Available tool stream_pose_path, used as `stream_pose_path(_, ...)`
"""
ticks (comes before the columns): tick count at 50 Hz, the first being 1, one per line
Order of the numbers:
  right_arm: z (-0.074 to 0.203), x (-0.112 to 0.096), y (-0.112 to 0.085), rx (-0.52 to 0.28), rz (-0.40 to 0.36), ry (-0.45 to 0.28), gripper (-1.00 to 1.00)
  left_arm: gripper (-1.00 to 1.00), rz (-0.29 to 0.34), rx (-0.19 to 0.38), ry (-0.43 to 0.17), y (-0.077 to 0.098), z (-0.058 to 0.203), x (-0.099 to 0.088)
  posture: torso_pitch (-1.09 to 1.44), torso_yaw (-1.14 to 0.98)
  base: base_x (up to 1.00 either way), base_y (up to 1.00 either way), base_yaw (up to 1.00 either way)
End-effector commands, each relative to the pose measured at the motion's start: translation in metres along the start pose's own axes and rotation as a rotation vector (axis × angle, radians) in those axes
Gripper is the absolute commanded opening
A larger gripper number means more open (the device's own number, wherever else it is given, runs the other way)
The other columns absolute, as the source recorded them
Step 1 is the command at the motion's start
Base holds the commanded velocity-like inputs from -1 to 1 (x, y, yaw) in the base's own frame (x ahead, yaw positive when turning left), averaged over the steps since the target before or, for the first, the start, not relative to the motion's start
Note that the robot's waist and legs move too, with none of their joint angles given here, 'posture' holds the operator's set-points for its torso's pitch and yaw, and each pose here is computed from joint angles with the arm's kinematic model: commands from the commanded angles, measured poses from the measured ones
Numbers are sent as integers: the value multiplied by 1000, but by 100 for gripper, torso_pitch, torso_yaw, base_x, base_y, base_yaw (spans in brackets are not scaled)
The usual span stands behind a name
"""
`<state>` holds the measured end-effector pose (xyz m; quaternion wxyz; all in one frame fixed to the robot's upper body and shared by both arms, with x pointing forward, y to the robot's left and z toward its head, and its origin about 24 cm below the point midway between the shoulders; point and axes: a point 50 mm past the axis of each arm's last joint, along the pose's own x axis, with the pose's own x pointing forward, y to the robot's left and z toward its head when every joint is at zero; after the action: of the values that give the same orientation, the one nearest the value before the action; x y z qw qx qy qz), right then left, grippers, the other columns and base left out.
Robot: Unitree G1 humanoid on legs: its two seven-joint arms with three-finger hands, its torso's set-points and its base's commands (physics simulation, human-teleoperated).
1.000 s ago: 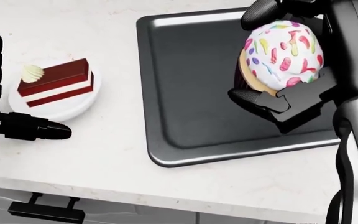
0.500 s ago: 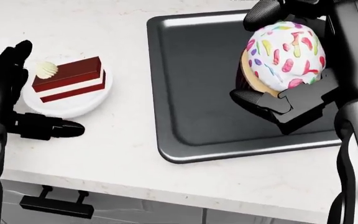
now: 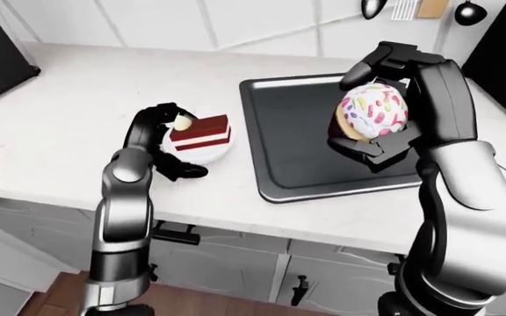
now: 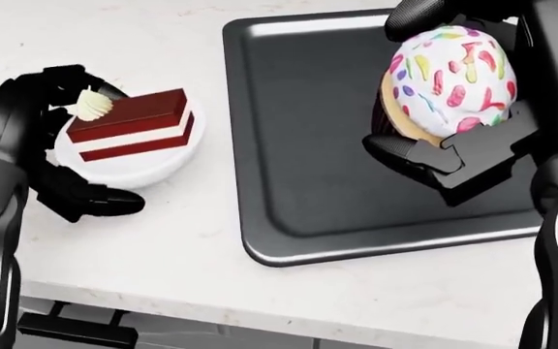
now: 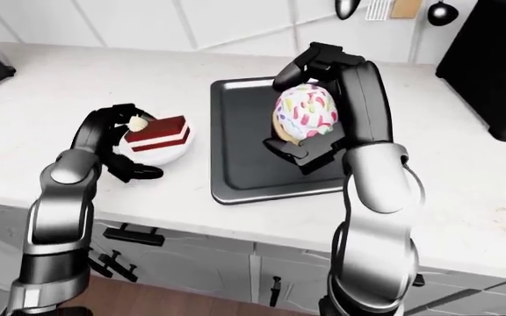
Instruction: Pick up the bowl with cake and place it on the tray. Pick up the cupcake and place it on the tray.
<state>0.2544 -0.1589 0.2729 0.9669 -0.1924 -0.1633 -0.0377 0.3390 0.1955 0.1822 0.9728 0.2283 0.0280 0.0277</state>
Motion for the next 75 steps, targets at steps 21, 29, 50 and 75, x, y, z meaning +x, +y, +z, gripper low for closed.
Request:
stream_pose_path(21, 25, -6, -17, -13, -62, -98, -100, -66, 53, 12, -240, 23, 99, -17, 0, 0, 0, 0, 0)
stream_pose_path(29, 23, -9, -25, -5, -87, -96, -100, -74, -2, 19, -293, -3, 135, -11, 0, 0, 0, 0, 0)
stream_pose_path(50, 24, -14, -35, 3, -107, -98, -100, -87, -113, 56, -332, -65, 176, 10, 0, 0, 0, 0, 0)
stream_pose_path(75, 19, -16, -33, 5, -107, -88, -100, -81, -177, 117, -315, -108, 166, 23, 0, 0, 0, 0, 0)
